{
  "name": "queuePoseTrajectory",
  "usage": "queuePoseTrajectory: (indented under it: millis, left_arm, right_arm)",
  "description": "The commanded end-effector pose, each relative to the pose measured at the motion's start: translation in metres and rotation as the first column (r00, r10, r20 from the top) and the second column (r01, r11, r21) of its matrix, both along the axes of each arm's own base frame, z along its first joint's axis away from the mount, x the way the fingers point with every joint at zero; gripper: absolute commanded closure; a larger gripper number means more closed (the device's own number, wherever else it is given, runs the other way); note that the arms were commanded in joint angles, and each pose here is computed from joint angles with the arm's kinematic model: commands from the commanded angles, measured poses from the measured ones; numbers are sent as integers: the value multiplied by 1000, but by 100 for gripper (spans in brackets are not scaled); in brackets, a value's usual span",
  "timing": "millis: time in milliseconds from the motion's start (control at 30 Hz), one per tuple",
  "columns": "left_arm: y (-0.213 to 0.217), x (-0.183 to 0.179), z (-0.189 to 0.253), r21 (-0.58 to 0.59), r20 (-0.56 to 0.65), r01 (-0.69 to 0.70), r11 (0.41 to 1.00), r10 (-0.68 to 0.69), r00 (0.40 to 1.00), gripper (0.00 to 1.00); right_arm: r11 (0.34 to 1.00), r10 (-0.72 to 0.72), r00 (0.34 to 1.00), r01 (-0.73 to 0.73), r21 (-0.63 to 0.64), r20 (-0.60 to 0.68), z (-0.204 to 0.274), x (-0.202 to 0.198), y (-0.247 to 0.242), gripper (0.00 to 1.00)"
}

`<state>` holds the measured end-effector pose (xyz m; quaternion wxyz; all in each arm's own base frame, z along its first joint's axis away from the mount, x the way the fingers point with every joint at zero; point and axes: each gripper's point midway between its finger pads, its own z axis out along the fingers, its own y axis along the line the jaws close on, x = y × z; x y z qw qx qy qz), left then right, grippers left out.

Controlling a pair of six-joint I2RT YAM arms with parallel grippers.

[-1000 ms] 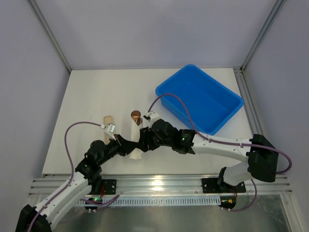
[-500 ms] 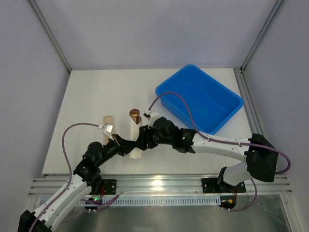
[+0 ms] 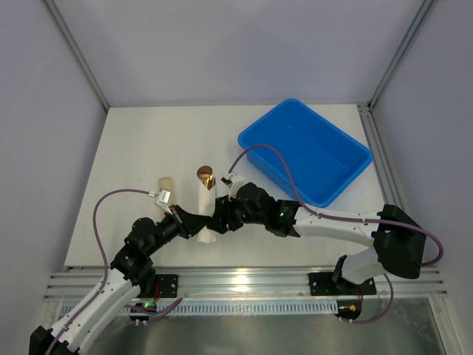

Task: Place the utensils on the paper napkin and roll it up
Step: Roll the napkin.

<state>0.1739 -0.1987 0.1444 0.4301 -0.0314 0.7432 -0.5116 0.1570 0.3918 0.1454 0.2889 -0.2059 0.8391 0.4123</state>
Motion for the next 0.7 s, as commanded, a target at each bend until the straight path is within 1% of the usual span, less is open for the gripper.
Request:
queuePoseTrajectory:
  millis: [0,333,667]
  left_arm:
    - [-5,-2,47,-84,105,29,996,-20,994,100]
    - [-4,-7,53,-106,121,41,994,-28,992,100]
    - [-4,-11,56,-119,123,56,991,-41,992,100]
  right_arm:
    - [996,10,999,-14,88,43,23,3,8,45]
    - [986,48,996,-59,153,72,28,4,11,45]
    - [980,30,992,-54,194,125,40,17,-1,44]
